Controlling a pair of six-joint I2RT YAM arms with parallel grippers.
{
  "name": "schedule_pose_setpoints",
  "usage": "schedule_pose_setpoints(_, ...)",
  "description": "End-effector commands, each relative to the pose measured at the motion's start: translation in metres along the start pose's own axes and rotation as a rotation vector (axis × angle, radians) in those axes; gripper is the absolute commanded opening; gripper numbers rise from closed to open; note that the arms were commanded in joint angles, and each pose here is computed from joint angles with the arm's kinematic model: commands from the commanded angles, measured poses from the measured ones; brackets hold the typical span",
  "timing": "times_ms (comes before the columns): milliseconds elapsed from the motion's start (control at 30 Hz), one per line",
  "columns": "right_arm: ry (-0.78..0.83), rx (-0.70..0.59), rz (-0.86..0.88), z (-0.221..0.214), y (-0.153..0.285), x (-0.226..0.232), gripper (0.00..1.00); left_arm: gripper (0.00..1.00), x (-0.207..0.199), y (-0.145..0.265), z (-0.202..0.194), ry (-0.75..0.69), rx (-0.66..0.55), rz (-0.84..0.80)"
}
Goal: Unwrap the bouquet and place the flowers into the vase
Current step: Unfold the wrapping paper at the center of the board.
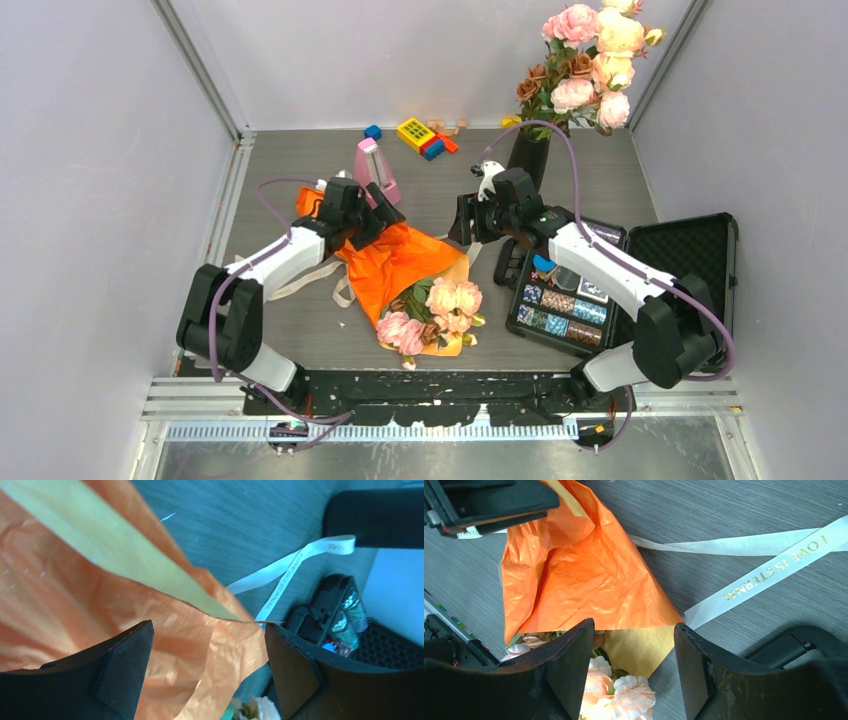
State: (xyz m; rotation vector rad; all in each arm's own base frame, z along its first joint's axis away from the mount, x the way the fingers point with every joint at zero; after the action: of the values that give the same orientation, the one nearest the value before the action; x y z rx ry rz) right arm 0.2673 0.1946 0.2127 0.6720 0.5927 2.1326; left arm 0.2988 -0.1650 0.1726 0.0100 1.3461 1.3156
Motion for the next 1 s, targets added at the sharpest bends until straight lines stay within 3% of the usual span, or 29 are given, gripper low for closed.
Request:
schedule_pose_setpoints(0, 0.033, -0.083, 0.032, 0.013, 0.008, 0.006, 0.65, 0.84, -0.034, -0.006, 0.018, 0.056, -0.081, -0.141)
schedule_pose_setpoints(200, 0.03, -0.071, 0.034, 0.009, 0.003, 0.005, 0.64, 0.84, -0.034, -0.014, 0.023, 0.064, -0.121, -0.131)
schedule_pose_setpoints(300, 0.029, -0.068, 0.037, 0.008, 0.001, 0.005, 0.64, 0.75, -0.031, -0.02, 0.025, 0.043, -0.135, -0.087)
schedule_pose_setpoints(567, 0.032, -0.073, 0.033, 0.007, 0.002, 0.004, 0.62, 0.03, -0.028, -0.011, 0.026, 0.002, -0.134, -0.072)
schedule_pose_setpoints(600, 0.032, -0.074, 0.034, 0.008, 0.002, 0.004, 0.61, 0.0, -0.028, -0.008, 0.026, -0.016, -0.125, -0.073)
schedule_pose_setpoints(833, 0.036, -0.083, 0.088, 0.011, 0.006, 0.011, 0.63, 0.0, -0.015, 0.025, 0.02, -0.203, 0.021, 0.027)
schedule_pose_setpoints(967, 0.068, -0.065, 0.131, 0.009, 0.002, 0.027, 0.64, 0.0, 0.01, 0.053, 0.015, -0.256, 0.041, 0.12)
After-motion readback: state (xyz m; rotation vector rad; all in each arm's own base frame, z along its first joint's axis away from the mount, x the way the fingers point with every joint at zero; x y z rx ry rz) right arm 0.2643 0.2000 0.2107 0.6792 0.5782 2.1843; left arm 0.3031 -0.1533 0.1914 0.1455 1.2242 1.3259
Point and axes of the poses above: each gripper's point midway between its finger pads, its own y axis back along the fingers, its own x axis along the line the jaws close on, z = x × y, the point moved 9 cm from there along y, back along the fingers, and after that the axes turned 7 degrees about y, right-handed, at the moved point
